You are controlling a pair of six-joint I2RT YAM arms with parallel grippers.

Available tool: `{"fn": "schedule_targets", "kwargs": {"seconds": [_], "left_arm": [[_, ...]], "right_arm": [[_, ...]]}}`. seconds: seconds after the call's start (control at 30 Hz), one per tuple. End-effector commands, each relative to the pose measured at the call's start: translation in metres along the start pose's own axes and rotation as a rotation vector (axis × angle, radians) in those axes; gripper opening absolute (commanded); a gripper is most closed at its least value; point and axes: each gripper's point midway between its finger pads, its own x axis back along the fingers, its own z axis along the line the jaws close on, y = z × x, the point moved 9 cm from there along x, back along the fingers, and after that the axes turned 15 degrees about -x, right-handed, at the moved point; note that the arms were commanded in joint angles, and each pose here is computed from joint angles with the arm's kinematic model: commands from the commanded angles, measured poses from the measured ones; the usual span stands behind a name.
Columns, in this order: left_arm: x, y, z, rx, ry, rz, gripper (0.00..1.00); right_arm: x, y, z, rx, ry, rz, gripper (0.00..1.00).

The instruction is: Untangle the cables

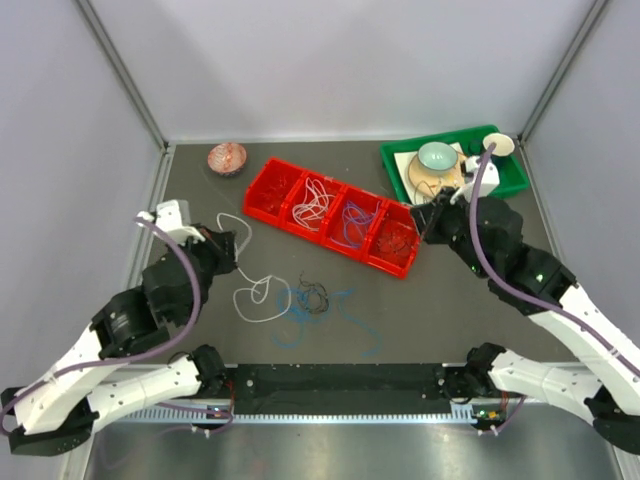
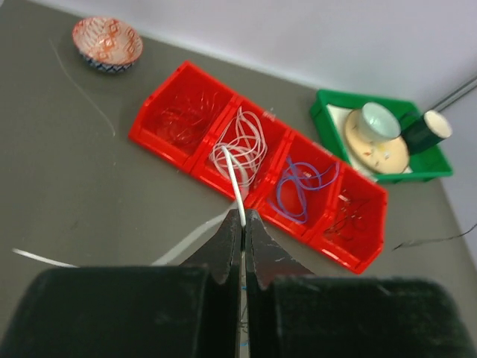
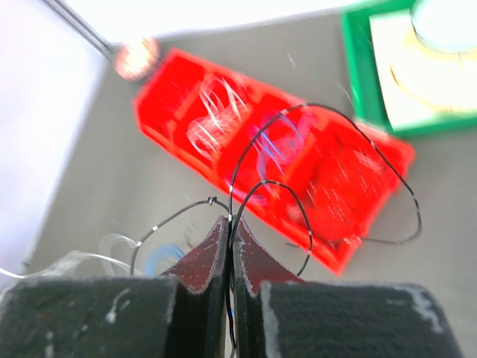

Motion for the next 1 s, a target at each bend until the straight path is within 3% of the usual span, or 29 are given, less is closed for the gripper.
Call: {"fn": "schedule_targets", "kwargs": {"seconds": [0.0,0.13,0.3,0.4,0.63,0.83,0.97], "left_arm": [[-0.003,-0.007,0.001,0.026,0.044,0.014,0.00],[0.000,-0.007,0.006,0.042,0.051,0.005,0.00],[0.002,-0.010,0.010,0.046,0.060,0.009,0.00],[0.001,-0.012,0.010,0.037,0.069,0.015,0.00],[-0.005,-0.016,0.004,0.013,0.080,0.030,0.00],[-0.007,-0.018,0.004,0.000,0.091,0.034,0.00],[-0.006,-0.018,0.005,-0.001,0.090,0.035,0.00]], "right_arm": [[-0.010,0.030,0.037,0.049,0.144,-0.067,0.00],[-0.039,0.030,0.042,0.054,0.165,-0.063,0.00],[-0.078,0.029,0.016,0.028,0.191,-0.098,0.00],[-0.103,0.014,-0.011,0.001,0.225,-0.052,0.00],[-0.130,-0.005,-0.024,0.007,0.316,0.040,0.00],[-0.143,-0.024,-0.048,-0.058,0.230,0.088,0.00],[-0.155,-0.032,-0.083,-0.100,0.084,0.104,0.00]]}}
